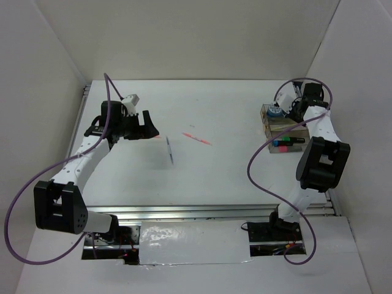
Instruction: Sort the stationery into containers
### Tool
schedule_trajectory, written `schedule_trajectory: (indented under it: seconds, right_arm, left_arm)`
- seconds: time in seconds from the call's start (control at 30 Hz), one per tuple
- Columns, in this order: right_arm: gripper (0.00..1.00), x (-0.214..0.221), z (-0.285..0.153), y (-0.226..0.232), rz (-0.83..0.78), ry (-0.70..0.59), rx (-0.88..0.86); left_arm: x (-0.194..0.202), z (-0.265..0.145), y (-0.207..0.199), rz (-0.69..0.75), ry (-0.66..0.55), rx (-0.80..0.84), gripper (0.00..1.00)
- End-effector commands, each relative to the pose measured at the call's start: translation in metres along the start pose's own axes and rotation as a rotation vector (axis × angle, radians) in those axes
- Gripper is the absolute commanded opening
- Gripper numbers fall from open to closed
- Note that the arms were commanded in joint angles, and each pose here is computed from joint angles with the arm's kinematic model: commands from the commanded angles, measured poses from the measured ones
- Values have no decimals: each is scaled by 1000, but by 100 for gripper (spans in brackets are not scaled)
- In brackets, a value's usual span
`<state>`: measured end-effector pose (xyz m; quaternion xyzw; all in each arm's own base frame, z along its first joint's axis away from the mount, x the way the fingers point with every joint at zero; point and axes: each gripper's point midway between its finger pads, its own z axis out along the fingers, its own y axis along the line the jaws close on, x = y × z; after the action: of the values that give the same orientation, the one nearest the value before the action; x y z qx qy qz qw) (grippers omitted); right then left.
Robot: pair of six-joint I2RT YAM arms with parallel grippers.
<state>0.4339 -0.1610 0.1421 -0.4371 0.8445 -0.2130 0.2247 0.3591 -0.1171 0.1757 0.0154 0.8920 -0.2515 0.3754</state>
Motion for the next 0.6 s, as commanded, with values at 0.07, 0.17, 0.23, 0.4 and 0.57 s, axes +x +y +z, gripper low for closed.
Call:
schedule_trajectory:
  seconds: [0.07,0.17,0.23,0.4,0.57]
  right_arm:
    - [0,-15,-10,-37,-222,-112,116]
    - [0,-15,-6,-35,-301,-144,116]
    - [0,-15,-2,-30,-335,-152,108]
    - [0,-18,9,-20,-411,-157,76]
    - [0,-17,22,-15,-473,-136,65]
  left_arm:
    - [-12,-3,-10,51,-60,44,99]
    - [-12,-2,-9,43,-57,41,99]
    - [-12,-1,-8,42,-54,40,99]
    - [-12,0,-7,40,-50,32,99]
    - [-13,1,-6,40,-45,28,99]
